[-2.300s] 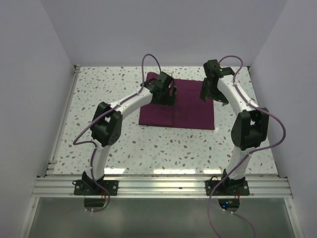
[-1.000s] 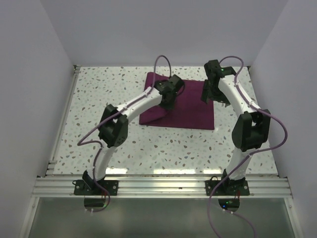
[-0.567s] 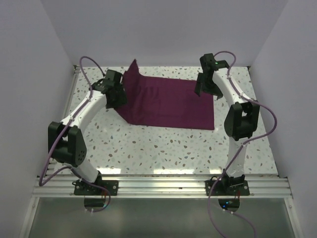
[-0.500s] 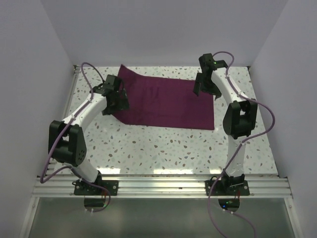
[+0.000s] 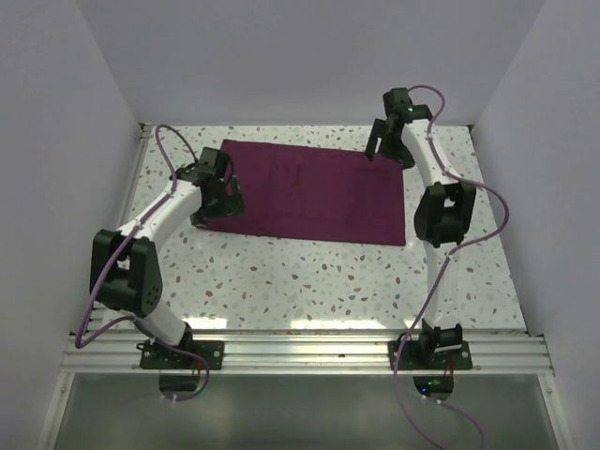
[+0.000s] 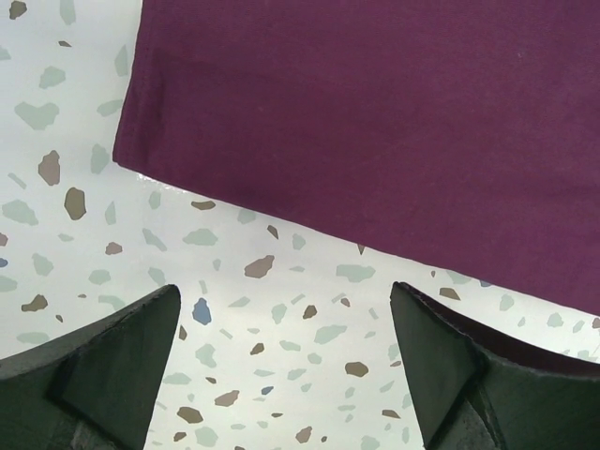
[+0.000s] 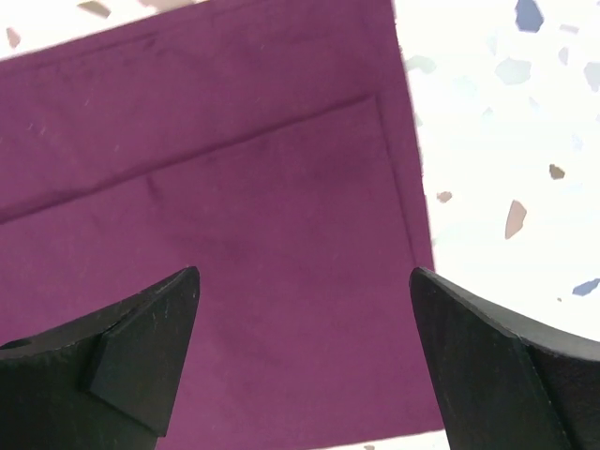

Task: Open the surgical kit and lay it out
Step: Open the surgical kit at the center of the board.

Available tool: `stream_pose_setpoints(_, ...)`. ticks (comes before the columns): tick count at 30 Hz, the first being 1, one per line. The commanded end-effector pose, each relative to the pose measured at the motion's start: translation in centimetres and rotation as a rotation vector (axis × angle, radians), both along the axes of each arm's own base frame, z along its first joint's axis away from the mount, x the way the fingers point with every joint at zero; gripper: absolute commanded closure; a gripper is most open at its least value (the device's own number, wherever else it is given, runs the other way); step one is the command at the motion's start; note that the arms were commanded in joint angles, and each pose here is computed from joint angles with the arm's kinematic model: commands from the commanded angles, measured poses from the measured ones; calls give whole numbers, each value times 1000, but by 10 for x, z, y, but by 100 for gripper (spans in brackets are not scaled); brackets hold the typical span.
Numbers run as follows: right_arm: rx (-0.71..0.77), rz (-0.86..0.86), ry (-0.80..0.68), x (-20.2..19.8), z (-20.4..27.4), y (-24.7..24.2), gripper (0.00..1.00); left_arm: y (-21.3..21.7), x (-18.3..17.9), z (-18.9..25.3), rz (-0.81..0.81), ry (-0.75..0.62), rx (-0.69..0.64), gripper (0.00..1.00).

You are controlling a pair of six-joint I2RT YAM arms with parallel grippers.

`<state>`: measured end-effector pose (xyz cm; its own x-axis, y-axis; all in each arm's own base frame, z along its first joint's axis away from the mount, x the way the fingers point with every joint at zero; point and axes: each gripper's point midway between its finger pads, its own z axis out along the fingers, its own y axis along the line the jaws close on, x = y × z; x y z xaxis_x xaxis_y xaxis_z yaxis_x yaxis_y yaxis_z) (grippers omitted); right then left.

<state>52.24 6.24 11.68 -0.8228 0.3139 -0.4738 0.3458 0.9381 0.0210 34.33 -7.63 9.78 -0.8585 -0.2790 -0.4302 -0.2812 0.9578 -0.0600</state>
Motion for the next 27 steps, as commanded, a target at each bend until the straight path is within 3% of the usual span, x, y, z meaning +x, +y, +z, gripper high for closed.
stream_pose_setpoints(1, 38, -26, -42, 21, -2, -8, 3, 7, 7, 20, -3, -59, 18, 3)
stream_pose_setpoints(17, 115, -123, -88, 65, -51, -31, 22, 12, -6, 8, 13, -10, 38, 5)
stream_pose_setpoints(27, 85, -148, -41, 64, -86, -40, 31, 18, -14, 4, 32, 13, 64, 5)
